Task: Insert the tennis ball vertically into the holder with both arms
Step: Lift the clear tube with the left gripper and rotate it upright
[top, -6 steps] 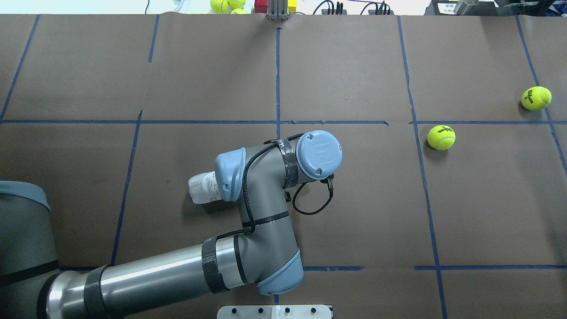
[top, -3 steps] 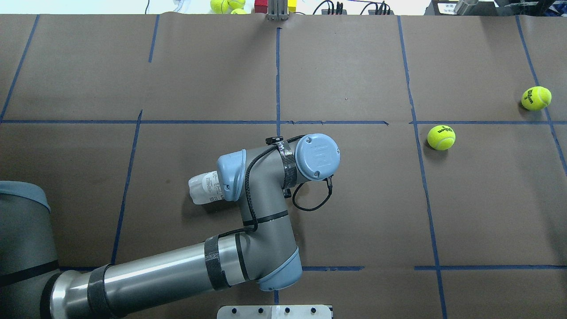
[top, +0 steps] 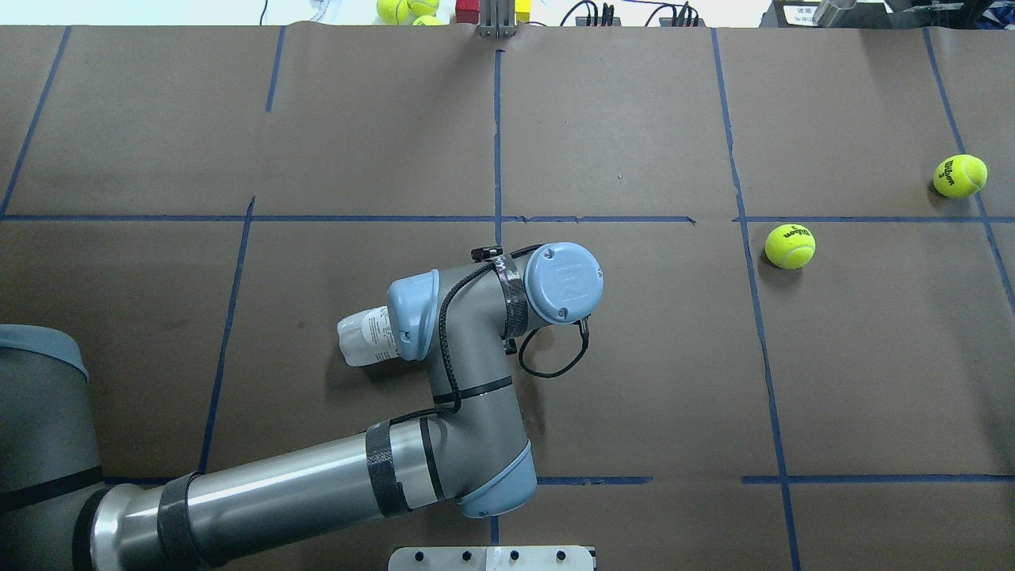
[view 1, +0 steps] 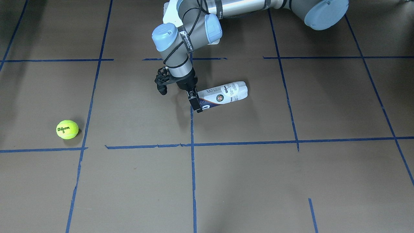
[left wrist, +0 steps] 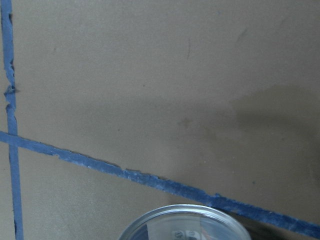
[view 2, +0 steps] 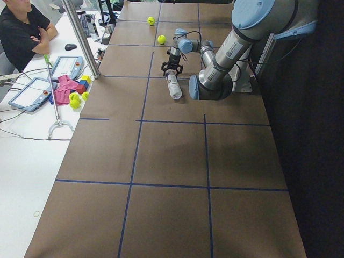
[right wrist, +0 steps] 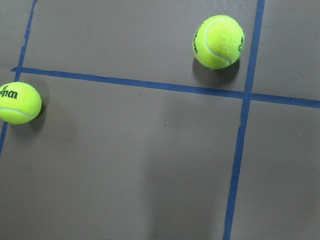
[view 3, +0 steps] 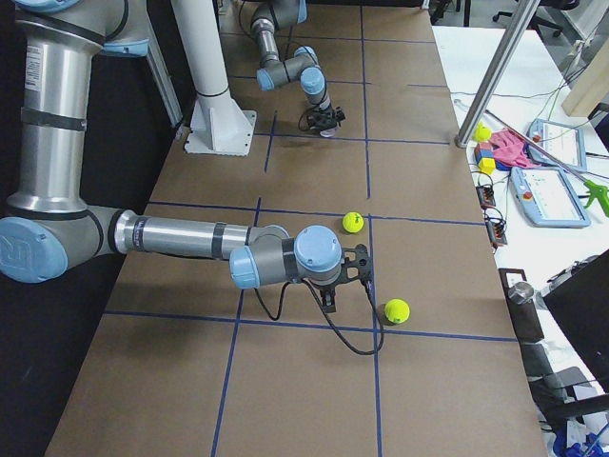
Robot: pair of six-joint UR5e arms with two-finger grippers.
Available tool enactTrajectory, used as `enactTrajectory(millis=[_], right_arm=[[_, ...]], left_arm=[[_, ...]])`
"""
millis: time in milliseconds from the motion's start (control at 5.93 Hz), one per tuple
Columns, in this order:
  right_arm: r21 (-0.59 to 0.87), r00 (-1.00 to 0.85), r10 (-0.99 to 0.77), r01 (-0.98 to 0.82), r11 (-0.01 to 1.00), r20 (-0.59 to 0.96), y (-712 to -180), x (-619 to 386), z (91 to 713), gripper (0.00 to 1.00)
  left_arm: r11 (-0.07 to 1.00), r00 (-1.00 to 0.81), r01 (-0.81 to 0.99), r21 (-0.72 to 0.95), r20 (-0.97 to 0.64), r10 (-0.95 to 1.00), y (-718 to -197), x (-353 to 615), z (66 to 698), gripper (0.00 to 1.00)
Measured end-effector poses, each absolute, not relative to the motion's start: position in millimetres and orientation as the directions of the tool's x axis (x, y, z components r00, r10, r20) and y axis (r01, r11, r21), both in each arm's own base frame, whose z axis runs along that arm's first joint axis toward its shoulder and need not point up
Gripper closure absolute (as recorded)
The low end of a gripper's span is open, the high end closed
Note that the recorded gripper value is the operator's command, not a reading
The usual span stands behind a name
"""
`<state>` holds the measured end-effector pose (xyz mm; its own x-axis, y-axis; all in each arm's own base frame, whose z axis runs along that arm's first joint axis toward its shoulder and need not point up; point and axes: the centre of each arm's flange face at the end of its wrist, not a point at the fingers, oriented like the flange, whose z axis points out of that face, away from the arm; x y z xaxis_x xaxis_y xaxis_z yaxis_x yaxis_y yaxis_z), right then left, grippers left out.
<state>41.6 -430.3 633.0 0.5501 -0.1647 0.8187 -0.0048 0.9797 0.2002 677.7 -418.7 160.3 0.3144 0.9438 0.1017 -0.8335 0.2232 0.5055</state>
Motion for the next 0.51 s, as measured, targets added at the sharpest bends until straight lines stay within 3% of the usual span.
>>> enactTrajectory(millis=[337,506], right_arm=[[0.198,0.55,-0.164,-0.003,0.98,0.819,-430.0,41.0,633.5,0.0],[0.198,0.549,-0.164,-0.002,0.98,0.82,-429.7,40.5,633.7,0.0]], left_arm=[[0.228,0.317,-0.835,0.501,0.1,0.943,-418.5,677.4,163.6,0.3],[0.229,0.317,-0.836,0.5,0.099,0.943,-418.4,676.8,163.2,0.35]])
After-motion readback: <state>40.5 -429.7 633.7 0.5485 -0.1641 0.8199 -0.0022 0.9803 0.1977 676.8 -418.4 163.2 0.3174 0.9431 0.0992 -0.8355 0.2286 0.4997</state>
